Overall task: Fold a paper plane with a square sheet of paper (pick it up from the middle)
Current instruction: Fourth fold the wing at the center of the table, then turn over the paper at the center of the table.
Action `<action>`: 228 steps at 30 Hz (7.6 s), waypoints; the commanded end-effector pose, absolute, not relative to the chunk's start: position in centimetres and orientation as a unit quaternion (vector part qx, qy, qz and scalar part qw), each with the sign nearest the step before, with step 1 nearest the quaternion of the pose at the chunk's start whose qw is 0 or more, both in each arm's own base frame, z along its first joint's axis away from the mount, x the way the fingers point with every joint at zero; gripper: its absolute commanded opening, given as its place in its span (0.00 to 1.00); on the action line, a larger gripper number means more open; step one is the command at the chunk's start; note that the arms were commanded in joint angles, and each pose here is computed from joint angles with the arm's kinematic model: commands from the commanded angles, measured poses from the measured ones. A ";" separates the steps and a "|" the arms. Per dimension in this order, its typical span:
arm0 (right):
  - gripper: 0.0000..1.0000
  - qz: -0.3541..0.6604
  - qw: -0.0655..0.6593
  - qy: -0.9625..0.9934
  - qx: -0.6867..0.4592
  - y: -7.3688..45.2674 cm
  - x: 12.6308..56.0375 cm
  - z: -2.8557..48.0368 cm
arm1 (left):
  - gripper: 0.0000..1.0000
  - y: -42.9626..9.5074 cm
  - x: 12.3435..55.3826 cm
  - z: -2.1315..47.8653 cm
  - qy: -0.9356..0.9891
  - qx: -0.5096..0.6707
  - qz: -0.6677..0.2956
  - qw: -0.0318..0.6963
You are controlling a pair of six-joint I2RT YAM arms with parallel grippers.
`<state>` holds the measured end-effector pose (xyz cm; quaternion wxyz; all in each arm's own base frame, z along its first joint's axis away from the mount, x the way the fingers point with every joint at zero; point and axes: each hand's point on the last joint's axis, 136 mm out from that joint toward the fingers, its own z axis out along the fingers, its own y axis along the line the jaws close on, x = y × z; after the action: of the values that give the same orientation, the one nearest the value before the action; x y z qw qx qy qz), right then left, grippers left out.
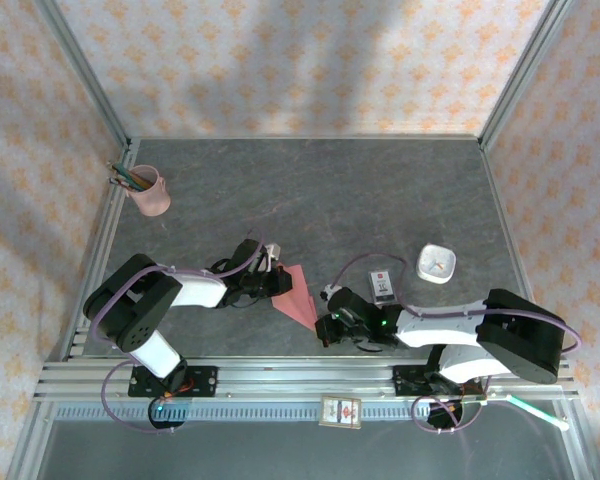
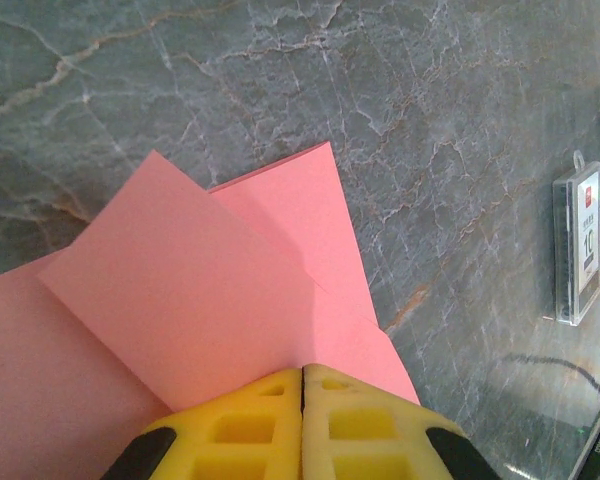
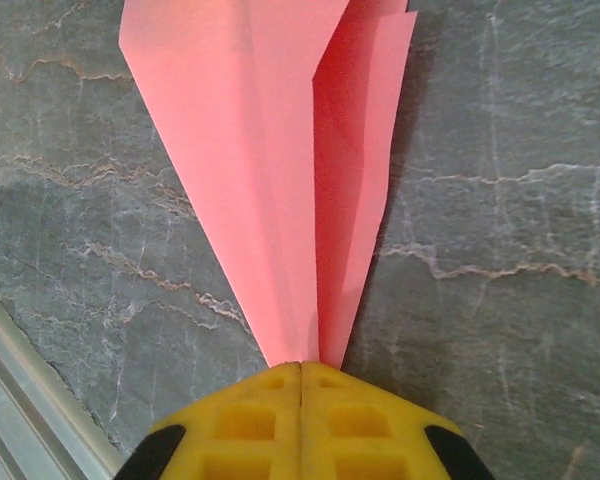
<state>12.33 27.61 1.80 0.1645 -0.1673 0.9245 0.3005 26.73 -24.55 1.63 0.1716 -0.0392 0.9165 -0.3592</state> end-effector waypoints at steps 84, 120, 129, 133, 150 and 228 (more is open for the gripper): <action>0.00 0.240 0.117 0.958 -0.105 24.9 13.3 -2.0 | 0.21 -25.2 27.7 7.1 0.903 -0.043 -0.381 0.195; 0.00 0.227 0.119 0.961 -0.101 24.5 13.5 -2.1 | 0.00 -30.1 19.8 3.3 0.878 -0.066 -0.464 0.101; 0.00 0.216 0.113 0.964 -0.106 24.1 13.2 -2.5 | 0.00 -29.3 20.4 1.8 0.903 -0.063 -0.412 0.109; 0.00 0.213 0.111 0.965 -0.108 24.0 13.3 -2.7 | 0.00 -29.2 20.5 1.4 0.908 -0.060 -0.400 0.111; 0.00 0.196 0.096 0.970 -0.109 23.2 12.7 -3.3 | 0.00 -27.8 22.4 0.4 0.919 -0.055 -0.373 0.114; 0.40 0.294 0.271 0.910 -0.111 29.7 22.5 7.6 | 0.28 -20.3 29.4 8.7 0.884 -0.079 -0.381 0.258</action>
<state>21.30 29.73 7.59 0.2575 -0.1070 0.9101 0.3064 28.90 -20.54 8.04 0.2409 -0.0814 0.8864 -0.3867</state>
